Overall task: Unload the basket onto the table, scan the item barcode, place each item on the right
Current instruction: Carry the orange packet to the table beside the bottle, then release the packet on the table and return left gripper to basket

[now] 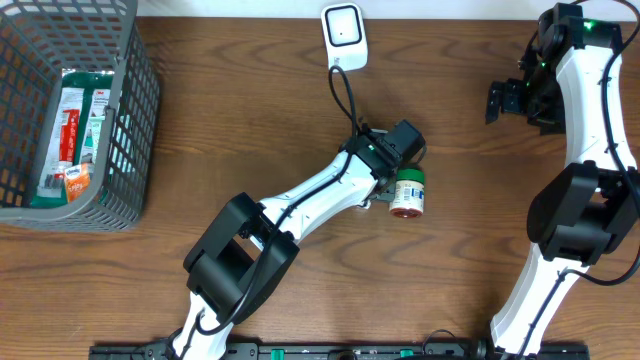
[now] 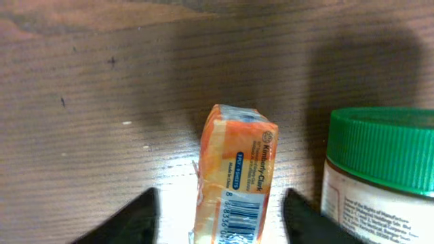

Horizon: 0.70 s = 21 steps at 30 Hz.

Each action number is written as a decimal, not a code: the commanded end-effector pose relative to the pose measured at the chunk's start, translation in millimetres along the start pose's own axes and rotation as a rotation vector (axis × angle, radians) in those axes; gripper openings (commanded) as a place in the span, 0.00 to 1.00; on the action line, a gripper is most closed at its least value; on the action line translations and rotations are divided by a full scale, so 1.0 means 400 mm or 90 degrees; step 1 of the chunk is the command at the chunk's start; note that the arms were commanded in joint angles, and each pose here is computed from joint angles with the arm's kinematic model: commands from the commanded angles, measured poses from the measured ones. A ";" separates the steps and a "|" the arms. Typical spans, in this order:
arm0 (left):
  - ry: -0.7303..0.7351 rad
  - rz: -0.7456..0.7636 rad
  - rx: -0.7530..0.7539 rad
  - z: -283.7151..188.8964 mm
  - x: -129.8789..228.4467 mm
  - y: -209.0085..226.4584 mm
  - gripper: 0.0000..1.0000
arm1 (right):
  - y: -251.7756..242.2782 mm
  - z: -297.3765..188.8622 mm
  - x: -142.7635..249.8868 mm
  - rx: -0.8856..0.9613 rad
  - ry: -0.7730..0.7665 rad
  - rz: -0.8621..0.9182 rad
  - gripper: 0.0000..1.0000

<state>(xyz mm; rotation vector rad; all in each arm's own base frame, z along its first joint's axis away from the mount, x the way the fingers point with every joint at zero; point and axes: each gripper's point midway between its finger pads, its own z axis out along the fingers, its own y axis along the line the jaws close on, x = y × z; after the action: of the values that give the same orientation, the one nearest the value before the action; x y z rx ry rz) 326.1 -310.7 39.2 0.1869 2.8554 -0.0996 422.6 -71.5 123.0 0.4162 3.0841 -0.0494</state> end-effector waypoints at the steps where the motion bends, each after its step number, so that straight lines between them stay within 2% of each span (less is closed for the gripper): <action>1: -0.007 -0.002 -0.007 -0.007 -0.004 0.009 0.72 | -0.005 -0.005 -0.006 0.005 -0.006 -0.003 0.99; 7: -0.025 0.041 0.004 -0.032 -0.032 -0.001 0.75 | -0.005 -0.005 -0.006 0.005 -0.006 -0.002 0.99; 10: -0.061 0.050 0.008 -0.105 -0.092 0.004 0.77 | -0.005 -0.005 -0.006 0.005 -0.006 -0.003 0.99; 12: -0.103 0.041 -0.023 -0.183 -0.150 0.043 0.78 | -0.005 -0.005 -0.006 0.005 -0.006 -0.003 0.99; 16: -0.209 -0.004 -0.118 -0.379 -0.271 0.186 0.78 | -0.005 -0.005 -0.006 0.005 -0.006 -0.003 0.99; 17: -0.246 -0.039 -0.152 -0.456 -0.302 0.258 0.78 | -0.005 -0.005 -0.006 0.005 -0.006 -0.003 0.99; 21: -0.327 -0.162 -0.209 -0.639 -0.342 0.482 0.77 | -0.005 -0.005 -0.006 0.005 -0.006 -0.003 0.99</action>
<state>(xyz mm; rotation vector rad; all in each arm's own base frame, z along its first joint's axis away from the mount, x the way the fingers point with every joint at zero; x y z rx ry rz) 403.8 -203.3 237.0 -0.0074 2.5223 0.1045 422.5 -71.9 123.0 0.4168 3.0840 -0.0529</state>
